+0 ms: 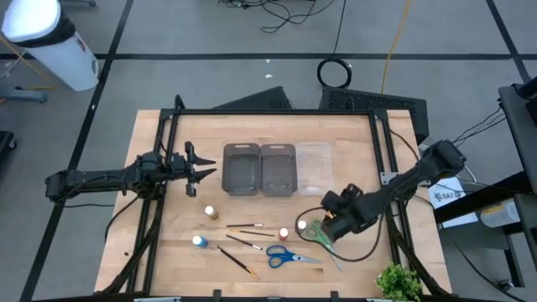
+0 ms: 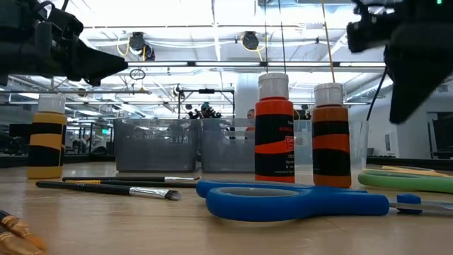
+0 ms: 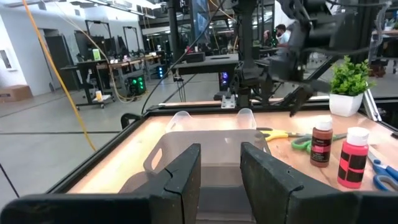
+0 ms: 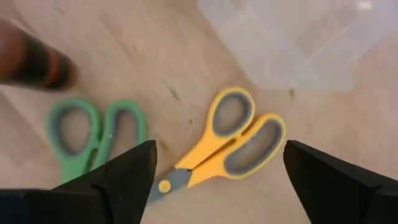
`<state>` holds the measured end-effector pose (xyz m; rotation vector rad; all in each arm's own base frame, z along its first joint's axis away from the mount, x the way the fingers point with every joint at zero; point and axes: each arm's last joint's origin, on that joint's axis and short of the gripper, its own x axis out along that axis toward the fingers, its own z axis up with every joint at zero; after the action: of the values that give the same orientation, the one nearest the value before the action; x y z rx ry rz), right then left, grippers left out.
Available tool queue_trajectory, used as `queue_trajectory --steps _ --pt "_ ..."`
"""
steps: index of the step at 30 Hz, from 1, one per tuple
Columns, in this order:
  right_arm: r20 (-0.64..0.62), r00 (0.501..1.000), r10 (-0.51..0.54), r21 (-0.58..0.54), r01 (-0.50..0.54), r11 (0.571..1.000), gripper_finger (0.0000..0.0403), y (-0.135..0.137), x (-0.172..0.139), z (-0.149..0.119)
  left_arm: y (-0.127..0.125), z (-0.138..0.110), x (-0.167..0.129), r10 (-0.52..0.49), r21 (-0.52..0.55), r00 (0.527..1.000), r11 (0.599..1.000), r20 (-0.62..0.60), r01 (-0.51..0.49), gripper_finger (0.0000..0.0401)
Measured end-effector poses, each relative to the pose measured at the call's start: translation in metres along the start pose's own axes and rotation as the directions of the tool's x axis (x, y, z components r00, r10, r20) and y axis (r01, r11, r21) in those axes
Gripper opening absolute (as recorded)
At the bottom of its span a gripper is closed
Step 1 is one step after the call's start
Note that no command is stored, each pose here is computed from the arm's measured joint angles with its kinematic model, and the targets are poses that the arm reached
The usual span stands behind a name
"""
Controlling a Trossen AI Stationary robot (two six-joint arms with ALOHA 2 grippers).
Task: Pick & Place Paint Supplies
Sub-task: Put the yellow scissors into the transparent bin
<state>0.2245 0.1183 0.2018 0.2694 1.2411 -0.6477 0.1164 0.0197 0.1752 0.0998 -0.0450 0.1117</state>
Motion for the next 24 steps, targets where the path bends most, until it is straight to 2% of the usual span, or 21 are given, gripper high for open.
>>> queue_trajectory --steps 5,12,19,24 --pt "-0.056 0.998 -0.008 0.046 0.011 0.999 0.0330 0.005 0.030 -0.006 0.000 0.000 0.000 0.001 0.010 1.000 1.000 0.000 -0.001 0.0124" --pt "-0.096 0.995 -0.028 0.165 0.044 0.985 0.0330 -0.009 0.062 -0.013 0.001 0.000 0.000 0.043 0.041 0.999 0.998 -0.004 -0.043 0.0124" --pt "-0.135 0.991 -0.005 0.240 0.038 0.970 0.0327 -0.020 0.082 -0.026 0.002 0.000 0.000 0.060 0.043 0.998 0.997 -0.004 -0.060 0.0124" --pt "-0.146 0.989 -0.009 0.254 0.047 0.966 0.0307 -0.022 0.084 -0.028 0.002 0.000 0.000 0.060 0.042 0.998 0.997 -0.004 -0.060 0.0124"
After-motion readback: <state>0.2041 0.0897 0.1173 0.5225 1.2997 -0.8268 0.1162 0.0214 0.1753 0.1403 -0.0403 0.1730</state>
